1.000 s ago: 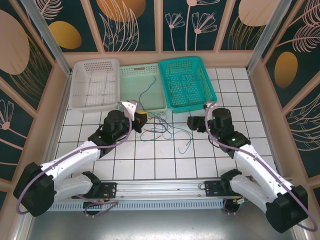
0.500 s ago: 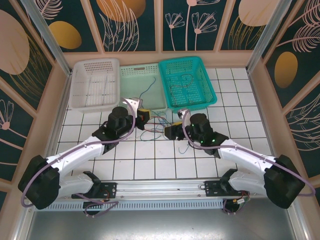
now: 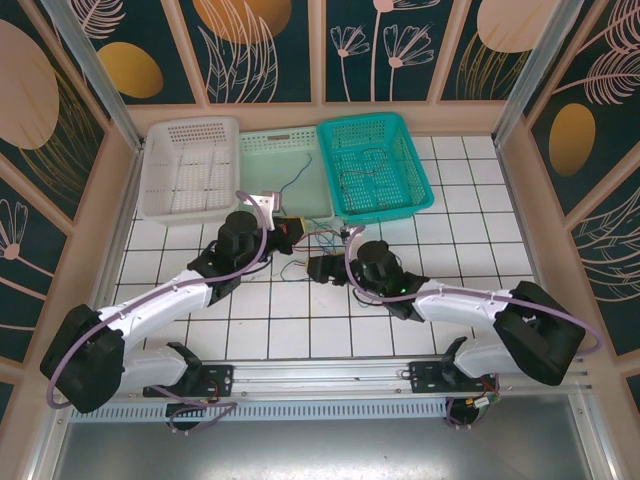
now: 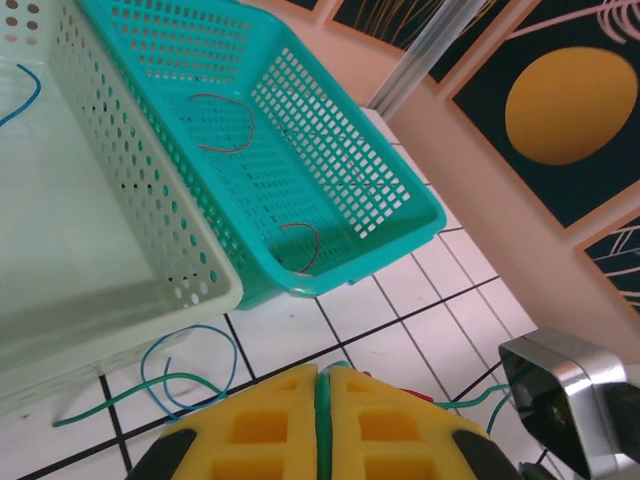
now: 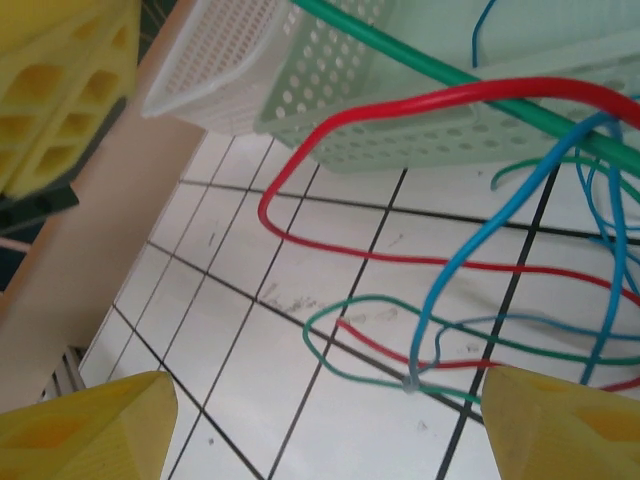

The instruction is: Untangle the cables

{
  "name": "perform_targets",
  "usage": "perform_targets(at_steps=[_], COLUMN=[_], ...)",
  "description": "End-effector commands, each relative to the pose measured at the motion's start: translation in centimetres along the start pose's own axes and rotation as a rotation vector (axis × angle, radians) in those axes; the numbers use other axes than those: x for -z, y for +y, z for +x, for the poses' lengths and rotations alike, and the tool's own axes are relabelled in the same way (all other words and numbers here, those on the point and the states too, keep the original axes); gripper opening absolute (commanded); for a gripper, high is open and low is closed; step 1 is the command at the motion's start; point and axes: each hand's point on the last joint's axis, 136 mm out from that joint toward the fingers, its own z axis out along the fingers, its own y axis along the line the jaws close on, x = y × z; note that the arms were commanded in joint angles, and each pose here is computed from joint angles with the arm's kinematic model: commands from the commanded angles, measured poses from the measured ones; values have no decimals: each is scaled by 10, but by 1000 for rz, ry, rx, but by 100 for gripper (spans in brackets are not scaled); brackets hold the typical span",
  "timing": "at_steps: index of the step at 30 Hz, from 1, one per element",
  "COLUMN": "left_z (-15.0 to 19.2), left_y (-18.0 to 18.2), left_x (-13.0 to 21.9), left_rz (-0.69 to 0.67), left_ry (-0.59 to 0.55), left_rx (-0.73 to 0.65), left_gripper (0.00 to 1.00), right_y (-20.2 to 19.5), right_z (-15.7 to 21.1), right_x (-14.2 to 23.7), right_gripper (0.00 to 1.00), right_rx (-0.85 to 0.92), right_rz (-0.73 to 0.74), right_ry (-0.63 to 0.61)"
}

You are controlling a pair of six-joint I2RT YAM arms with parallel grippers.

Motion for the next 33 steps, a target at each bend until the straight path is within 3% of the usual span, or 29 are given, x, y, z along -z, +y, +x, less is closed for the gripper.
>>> perform_targets(at_steps=[1, 15, 17, 22, 24, 26, 33], left_z=[-10, -5, -3, -10, -19, -30, -53], left_y=[-16, -41, -41, -30, -25, -22, 18], left_x=[4, 11, 12, 24, 32, 43, 75], left_rz=[79, 163, 164, 81, 25, -27, -309], left_ry=[-47, -55, -51, -79, -102, -127, -155], left_rx=[49, 67, 67, 20, -28, -78, -238], left_gripper=[0, 0, 0, 0, 0, 0, 0], right_y=[9, -2, -3, -17, -27, -38, -71], right_z=[-32, -57, -59, -39, -28, -17, 6], right_x=[1, -32, -33, -41, -38, -31, -4], right_gripper=[82, 82, 72, 25, 13, 7, 2], right_rx=[-66, -119, -114, -106, -123, -134, -192], right_rz=[-23, 21, 23, 92, 127, 160, 261], right_ry=[-167, -288, -302, -205, -172, -147, -145])
